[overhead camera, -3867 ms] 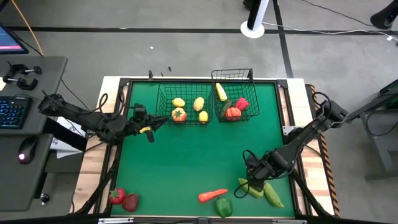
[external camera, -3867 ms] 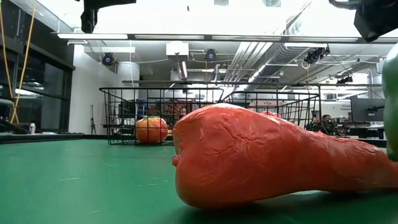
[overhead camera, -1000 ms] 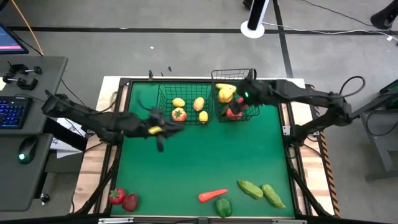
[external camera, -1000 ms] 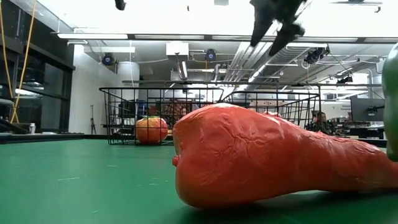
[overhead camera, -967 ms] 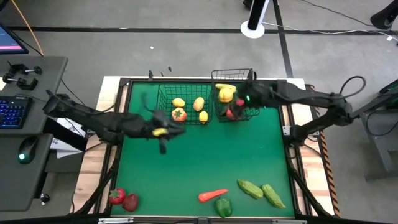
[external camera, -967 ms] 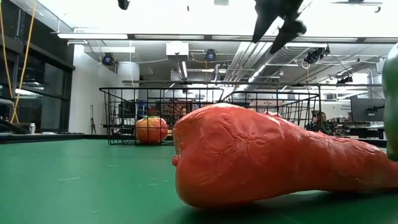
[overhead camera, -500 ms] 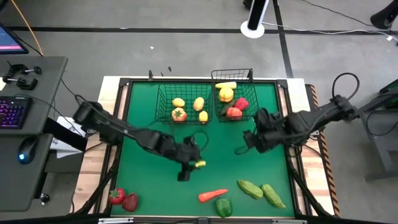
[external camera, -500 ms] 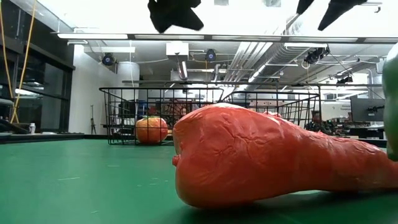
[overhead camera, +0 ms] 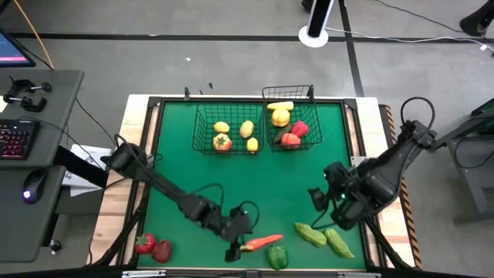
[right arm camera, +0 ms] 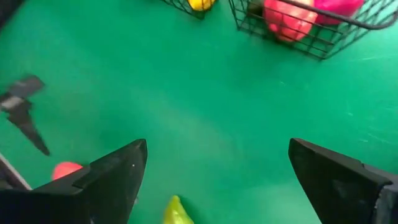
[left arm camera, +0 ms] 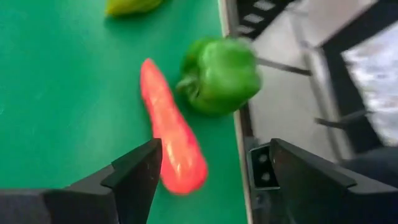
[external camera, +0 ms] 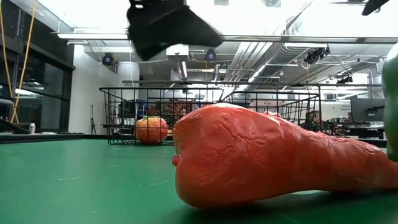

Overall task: Sort produce into baskets
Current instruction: Put the red chili pepper into the right wire basket, then put the left green cucumber into the right wire basket

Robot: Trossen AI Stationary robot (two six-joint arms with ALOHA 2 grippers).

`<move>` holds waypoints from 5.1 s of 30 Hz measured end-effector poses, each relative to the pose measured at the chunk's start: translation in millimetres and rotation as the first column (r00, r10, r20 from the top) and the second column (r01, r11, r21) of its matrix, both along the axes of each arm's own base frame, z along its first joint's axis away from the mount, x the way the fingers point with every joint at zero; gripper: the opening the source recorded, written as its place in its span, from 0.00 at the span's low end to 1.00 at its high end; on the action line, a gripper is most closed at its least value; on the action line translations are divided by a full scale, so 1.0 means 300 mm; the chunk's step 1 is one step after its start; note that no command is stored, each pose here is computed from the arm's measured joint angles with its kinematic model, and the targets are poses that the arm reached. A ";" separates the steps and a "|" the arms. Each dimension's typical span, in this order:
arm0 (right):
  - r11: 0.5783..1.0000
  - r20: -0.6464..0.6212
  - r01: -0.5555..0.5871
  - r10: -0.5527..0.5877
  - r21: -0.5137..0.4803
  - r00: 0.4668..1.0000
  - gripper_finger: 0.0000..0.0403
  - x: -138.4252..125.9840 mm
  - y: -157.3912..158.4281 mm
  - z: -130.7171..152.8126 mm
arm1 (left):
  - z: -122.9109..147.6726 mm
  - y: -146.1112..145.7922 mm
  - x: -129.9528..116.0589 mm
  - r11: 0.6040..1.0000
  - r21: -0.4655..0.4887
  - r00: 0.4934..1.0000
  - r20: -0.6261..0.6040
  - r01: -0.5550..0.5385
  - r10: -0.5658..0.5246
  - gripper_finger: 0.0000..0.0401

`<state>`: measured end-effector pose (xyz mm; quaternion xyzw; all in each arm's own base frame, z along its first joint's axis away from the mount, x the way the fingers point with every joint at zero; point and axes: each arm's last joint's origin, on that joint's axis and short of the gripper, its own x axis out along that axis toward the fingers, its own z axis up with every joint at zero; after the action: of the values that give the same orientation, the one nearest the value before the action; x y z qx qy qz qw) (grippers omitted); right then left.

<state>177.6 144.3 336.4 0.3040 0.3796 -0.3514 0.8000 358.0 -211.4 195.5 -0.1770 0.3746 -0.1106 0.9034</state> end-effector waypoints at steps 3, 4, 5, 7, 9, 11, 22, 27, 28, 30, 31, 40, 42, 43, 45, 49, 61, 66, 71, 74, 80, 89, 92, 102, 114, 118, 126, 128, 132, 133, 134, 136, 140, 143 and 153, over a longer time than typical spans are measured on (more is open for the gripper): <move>0.999 -0.043 -0.001 -0.001 -0.042 0.999 0.95 -0.013 0.030 -0.025 | -0.006 -0.053 -0.003 0.994 0.071 0.996 0.001 -0.089 0.089 0.71; 0.998 -0.059 -0.005 0.001 -0.059 0.998 0.95 -0.017 0.039 -0.033 | -0.005 -0.066 -0.002 0.989 0.095 0.994 0.009 -0.111 0.111 0.71; 0.997 -0.071 -0.004 -0.001 -0.072 0.997 0.95 -0.018 0.045 -0.040 | -0.007 -0.079 0.004 0.985 0.116 0.991 0.010 -0.130 0.130 0.71; 0.995 -0.098 -0.011 0.002 -0.101 0.995 0.95 -0.022 0.058 -0.054 | -0.014 -0.097 0.025 0.973 0.162 0.987 0.017 -0.162 0.161 0.71; 0.993 -0.113 -0.020 0.006 -0.120 0.994 0.95 -0.019 0.069 -0.066 | -0.037 -0.107 0.039 0.958 0.232 0.985 -0.005 -0.166 0.172 0.71; 0.989 -0.117 -0.035 0.019 -0.141 0.993 0.95 -0.013 0.073 -0.072 | -0.062 -0.120 0.060 0.952 0.264 0.986 -0.015 -0.153 0.163 0.71; 0.973 -0.103 -0.083 0.062 -0.216 0.993 0.95 -0.005 0.071 -0.072 | -0.166 -0.147 0.100 0.958 0.270 0.989 -0.083 -0.097 0.124 0.71; 0.970 -0.090 -0.081 0.062 -0.230 0.994 0.95 -0.003 0.070 -0.071 | -0.235 -0.150 0.101 0.951 0.301 0.985 -0.130 -0.069 0.113 0.71; 0.969 -0.088 -0.081 0.062 -0.232 0.994 0.95 -0.003 0.070 -0.071 | -0.242 -0.151 0.101 0.951 0.301 0.984 -0.132 -0.075 0.119 0.71; 0.969 -0.087 -0.081 0.062 -0.232 0.994 0.95 -0.003 0.070 -0.071 | -0.245 -0.151 0.101 0.953 0.286 0.980 -0.142 -0.096 0.141 0.69; 0.969 -0.088 -0.081 0.062 -0.232 0.994 0.95 -0.003 0.070 -0.071 | -0.246 -0.149 0.100 0.954 0.279 0.977 -0.148 -0.108 0.153 0.66; 0.968 -0.080 -0.080 0.062 -0.239 0.995 0.95 -0.003 0.069 -0.070 | -0.059 -0.012 0.082 0.925 0.341 0.954 -0.177 -0.170 0.241 0.28; 0.965 -0.067 -0.077 0.062 -0.251 0.996 0.95 -0.002 0.069 -0.069 | 0.056 0.060 0.061 0.881 0.420 0.950 -0.116 -0.219 0.291 0.28; 0.965 -0.064 -0.075 0.061 -0.253 0.996 0.95 -0.001 0.068 -0.069 | 0.116 0.102 0.045 0.848 0.464 0.942 -0.076 -0.255 0.326 0.28; 0.964 -0.053 -0.067 0.056 -0.257 0.997 0.95 -0.001 0.068 -0.068 | 0.232 0.190 0.008 0.773 0.534 0.918 0.014 -0.343 0.397 0.28; 0.967 -0.003 -0.020 0.020 -0.255 1.000 0.95 0.001 0.067 -0.066 | 0.443 0.403 -0.046 0.669 0.517 0.831 0.178 -0.534 0.527 0.28; 0.965 0.226 0.204 -0.164 -0.167 0.960 0.95 0.014 0.059 -0.058 | 0.410 0.883 0.171 0.755 0.161 0.764 0.271 -0.636 0.585 0.28; 0.961 0.265 0.255 -0.220 -0.103 0.939 0.95 0.036 0.054 -0.059 | 0.309 0.945 0.237 0.717 0.096 0.714 0.247 -0.691 0.655 0.41; 0.955 0.281 0.286 -0.255 -0.076 0.925 0.95 0.062 0.040 -0.059 | 0.233 0.988 0.257 0.701 0.102 0.706 0.181 -0.706 0.684 0.53; 0.946 0.289 0.317 -0.287 -0.062 0.913 0.95 0.078 0.024 -0.059 | 0.220 1.008 0.251 0.695 0.117 0.705 0.154 -0.709 0.693 0.55; 0.931 0.296 0.362 -0.334 -0.046 0.895 0.95 0.115 -0.012 -0.059 | 0.237 1.054 0.243 0.700 0.080 0.702 0.173 -0.709 0.691 0.56; 0.967 0.056 0.250 -0.247 -0.044 0.967 0.95 0.132 -0.036 -0.073 | 0.353 1.021 0.137 0.886 0.062 0.887 0.079 -0.460 0.455 0.56; 0.988 -0.052 0.156 -0.155 0.014 0.987 0.95 0.132 -0.010 -0.085 | 0.374 0.934 0.089 0.913 0.139 0.923 0.035 -0.384 0.383 0.56; 0.914 -0.318 -0.196 0.315 0.354 0.895 0.95 0.161 0.269 -0.266 | 0.347 0.584 -0.082 0.913 0.045 0.900 0.198 -0.405 0.389 0.56; 0.920 -0.595 -0.257 0.388 0.297 0.704 0.95 0.233 0.361 -0.600 | 0.361 0.458 -0.160 0.905 -0.157 0.857 0.290 -0.396 0.426 0.56; 0.884 -0.612 -0.281 0.463 0.374 0.642 0.95 0.259 0.367 -0.651 | 0.369 0.456 -0.158 0.895 -0.197 0.846 0.297 -0.399 0.443 0.56; 0.886 -0.627 -0.384 0.458 0.261 0.631 0.64 0.278 0.357 -0.495 | 0.549 0.470 -0.222 0.921 -0.357 0.766 0.544 -0.157 0.342 0.56; 0.878 -0.637 -0.433 0.455 0.204 0.623 0.49 0.289 0.332 -0.409 | 0.598 0.489 -0.262 0.924 -0.351 0.722 0.599 -0.152 0.346 0.56; 0.870 -0.617 -0.492 0.374 -0.025 0.693 0.17 0.325 0.260 -0.256 | 0.688 0.526 -0.360 0.936 -0.320 0.634 0.696 -0.147 0.337 0.56; 0.860 -0.570 -0.503 0.371 -0.086 0.733 0.10 0.334 0.233 -0.207 | 0.707 0.531 -0.384 0.940 -0.309 0.614 0.717 -0.146 0.331 0.56; 0.854 -0.521 -0.501 0.367 -0.139 0.771 0.05 0.341 0.203 -0.166 | 0.723 0.537 -0.406 0.943 -0.298 0.594 0.735 -0.149 0.327 0.56; 0.874 -0.444 -0.435 0.309 -0.217 0.841 0.03 0.361 0.134 -0.111 | 0.748 0.547 -0.447 0.945 -0.283 0.564 0.759 -0.164 0.325 0.56; 0.942 -0.383 -0.276 0.188 -0.189 0.905 0.15 0.362 0.025 -0.079 | 0.763 0.559 -0.495 0.942 -0.278 0.567 0.753 -0.187 0.335 0.56; 0.958 -0.404 -0.274 0.217 -0.086 0.889 0.27 0.327 0.021 -0.095 | 0.757 0.556 -0.503 0.943 -0.269 0.587 0.738 -0.196 0.333 0.56; 0.957 -0.458 -0.089 0.213 0.277 0.863 0.72 0.134 0.243 -0.386 | 0.704 0.538 -0.442 0.944 -0.245 0.658 0.676 -0.223 0.331 0.56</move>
<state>217.8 217.1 220.6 0.2730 0.6303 -0.3021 0.6610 225.3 -50.0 406.6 -0.2386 -0.0419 -0.0569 0.9685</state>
